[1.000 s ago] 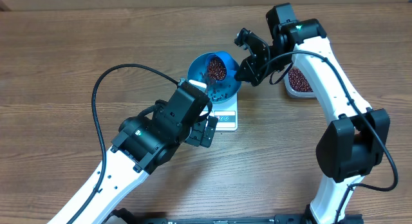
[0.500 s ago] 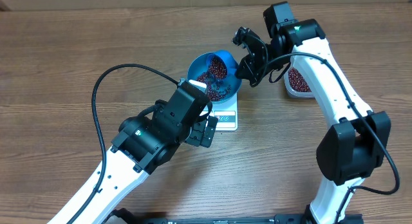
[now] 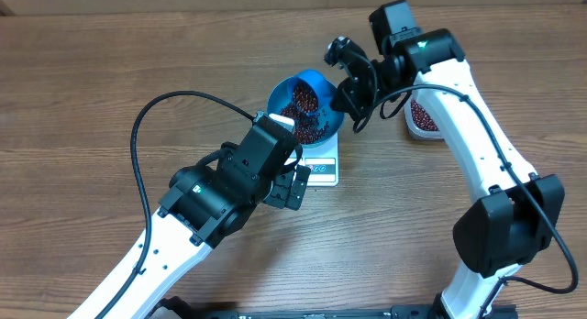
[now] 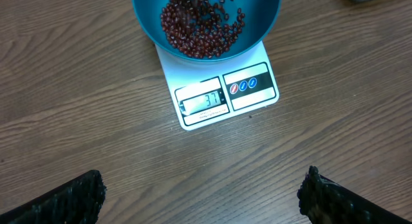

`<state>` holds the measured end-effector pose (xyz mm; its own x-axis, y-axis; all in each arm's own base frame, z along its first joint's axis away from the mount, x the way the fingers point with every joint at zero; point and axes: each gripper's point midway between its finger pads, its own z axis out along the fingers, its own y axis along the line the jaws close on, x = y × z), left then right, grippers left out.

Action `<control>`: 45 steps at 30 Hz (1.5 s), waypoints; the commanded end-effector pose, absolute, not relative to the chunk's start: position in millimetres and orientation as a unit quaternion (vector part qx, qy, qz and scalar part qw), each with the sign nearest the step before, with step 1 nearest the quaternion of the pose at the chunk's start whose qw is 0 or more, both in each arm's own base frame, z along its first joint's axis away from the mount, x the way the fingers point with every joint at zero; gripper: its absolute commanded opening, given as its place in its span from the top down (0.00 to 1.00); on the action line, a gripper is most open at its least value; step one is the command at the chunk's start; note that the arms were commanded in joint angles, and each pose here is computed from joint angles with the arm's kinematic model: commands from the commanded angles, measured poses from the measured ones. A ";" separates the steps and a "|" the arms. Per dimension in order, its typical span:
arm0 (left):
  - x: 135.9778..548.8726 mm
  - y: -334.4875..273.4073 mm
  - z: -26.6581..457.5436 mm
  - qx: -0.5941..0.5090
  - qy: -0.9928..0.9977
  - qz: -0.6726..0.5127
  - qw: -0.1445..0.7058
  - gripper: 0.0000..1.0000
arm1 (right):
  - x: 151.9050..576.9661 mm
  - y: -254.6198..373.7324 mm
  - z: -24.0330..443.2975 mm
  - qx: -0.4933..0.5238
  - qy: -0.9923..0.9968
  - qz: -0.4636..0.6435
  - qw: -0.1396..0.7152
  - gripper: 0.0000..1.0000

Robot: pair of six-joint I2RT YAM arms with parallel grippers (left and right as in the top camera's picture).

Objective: Scoop item into bowl and weigh 150g on scale
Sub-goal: 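Tip the scoop with the right gripper to pour beans into the bowl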

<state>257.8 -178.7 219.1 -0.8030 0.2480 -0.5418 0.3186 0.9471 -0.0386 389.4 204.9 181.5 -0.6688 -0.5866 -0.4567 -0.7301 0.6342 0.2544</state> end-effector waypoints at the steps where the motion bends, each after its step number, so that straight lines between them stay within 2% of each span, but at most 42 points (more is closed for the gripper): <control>1: 258.5 -177.3 224.9 0.145 0.945 -0.070 0.284 0.00 | 390.6 204.6 204.1 -0.385 0.886 0.167 0.199 0.96; 32: 258.5 -177.3 224.9 0.144 0.945 -0.070 0.284 0.00 | 385.4 217.2 195.3 -0.389 0.898 -0.008 0.203 0.96; 45: 258.5 -177.3 224.9 0.145 0.945 -0.070 0.284 0.00 | 385.2 223.1 214.0 -0.389 0.888 -0.053 0.240 0.96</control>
<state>257.8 -178.7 219.1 -0.8032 0.2477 -0.5418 0.3183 0.9472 -0.0388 380.1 226.5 173.6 -0.5970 -0.7452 -0.2972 -0.7150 0.6622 -0.2242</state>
